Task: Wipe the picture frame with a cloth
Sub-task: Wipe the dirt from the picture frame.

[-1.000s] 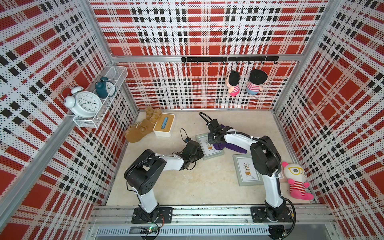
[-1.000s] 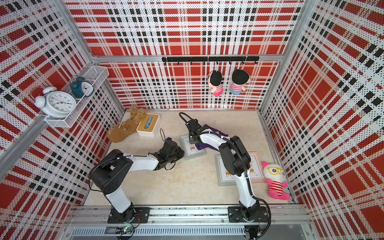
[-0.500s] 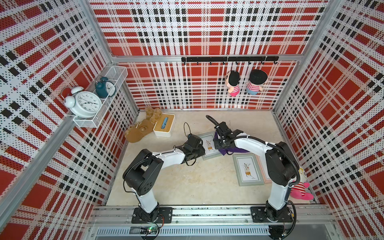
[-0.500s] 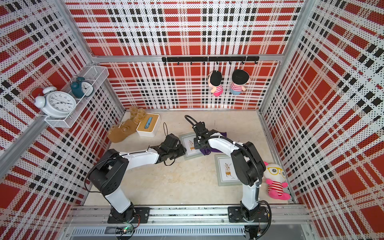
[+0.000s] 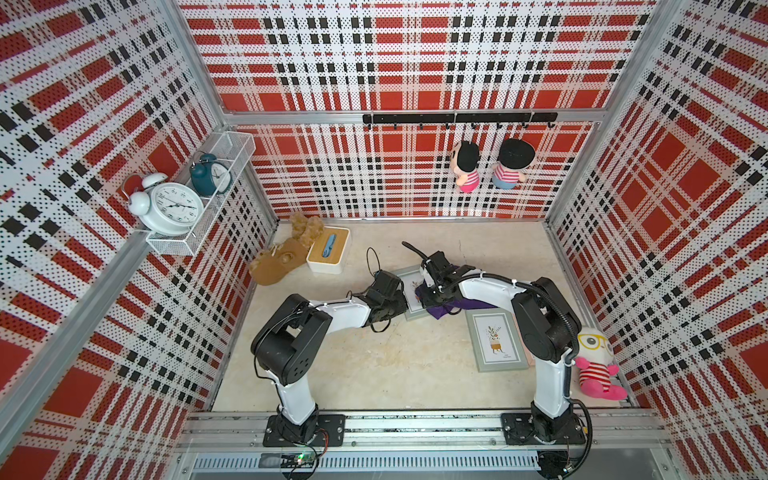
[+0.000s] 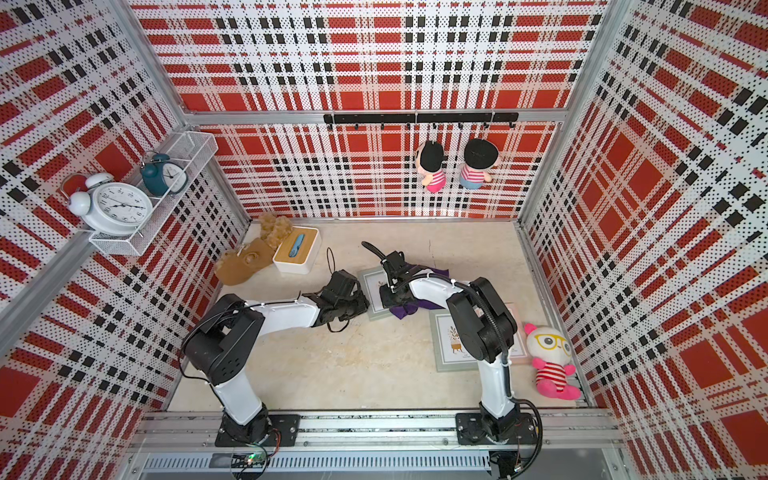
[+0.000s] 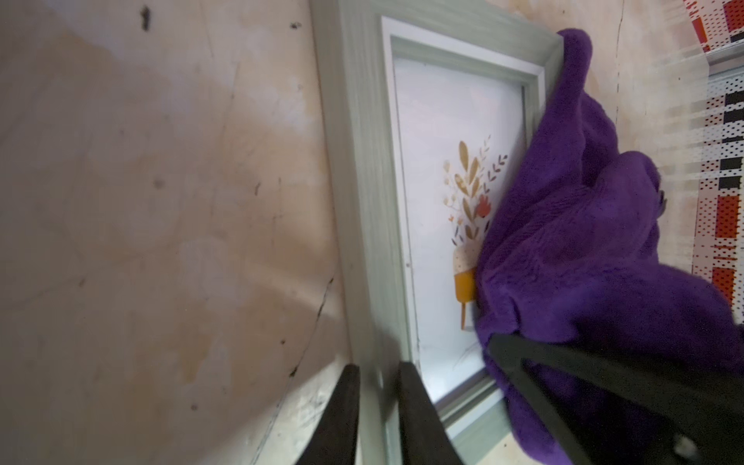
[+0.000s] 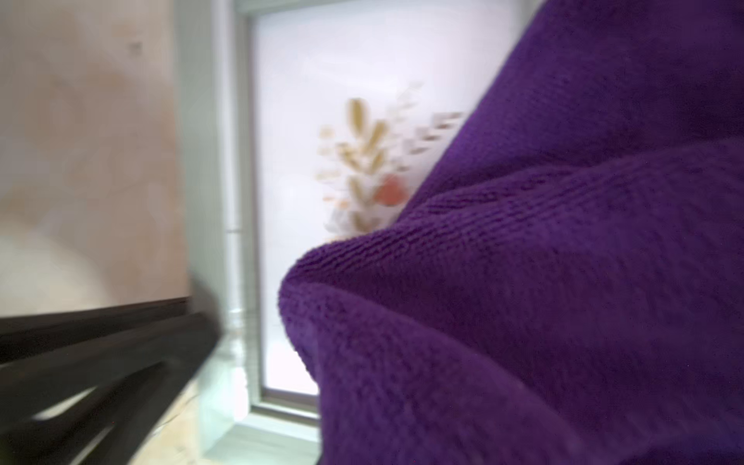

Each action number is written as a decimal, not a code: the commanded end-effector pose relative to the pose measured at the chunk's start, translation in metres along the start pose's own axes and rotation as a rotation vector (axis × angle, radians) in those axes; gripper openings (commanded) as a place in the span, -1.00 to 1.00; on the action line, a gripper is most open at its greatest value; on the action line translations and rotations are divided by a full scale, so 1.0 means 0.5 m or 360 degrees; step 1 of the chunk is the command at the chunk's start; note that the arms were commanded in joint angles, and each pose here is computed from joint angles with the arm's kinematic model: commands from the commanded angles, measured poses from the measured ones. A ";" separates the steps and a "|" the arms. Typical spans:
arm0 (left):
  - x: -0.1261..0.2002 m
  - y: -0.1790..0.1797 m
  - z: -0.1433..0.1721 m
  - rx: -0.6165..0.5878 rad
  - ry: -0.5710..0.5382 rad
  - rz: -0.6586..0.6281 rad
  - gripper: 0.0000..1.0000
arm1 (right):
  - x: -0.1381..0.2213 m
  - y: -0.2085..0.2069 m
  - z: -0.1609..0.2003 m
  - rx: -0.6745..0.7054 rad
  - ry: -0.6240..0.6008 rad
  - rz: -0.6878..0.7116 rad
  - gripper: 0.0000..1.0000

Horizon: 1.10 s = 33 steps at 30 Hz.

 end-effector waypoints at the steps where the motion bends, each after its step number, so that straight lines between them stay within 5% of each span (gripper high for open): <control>1: -0.018 0.046 0.036 0.0028 0.0102 -0.0141 -0.59 | -0.052 0.040 0.057 0.0076 0.0260 -0.0368 -1.00; 10: -0.014 0.068 0.049 0.0047 0.0114 -0.0186 -0.59 | -0.010 -0.134 0.016 -0.0064 0.0192 0.0105 -1.00; 15: -0.020 0.046 0.050 0.0019 0.0139 -0.0123 -0.59 | -0.049 -0.057 0.010 0.0032 0.0249 -0.0025 -1.00; 20: -0.019 0.049 0.051 0.0029 0.0132 -0.0135 -0.60 | -0.077 0.046 0.040 0.0124 0.0295 -0.0416 -1.00; 33: -0.023 0.061 0.057 0.0016 0.0148 -0.0142 -0.66 | -0.140 0.010 -0.167 -0.0148 0.0048 -0.0180 -1.00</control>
Point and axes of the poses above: each gripper's point midway between its finger pads, its own x axis back along the fingers, its own y axis along the line the jaws close on, z = x × y, the point moved 10 cm from there along x, back along the fingers
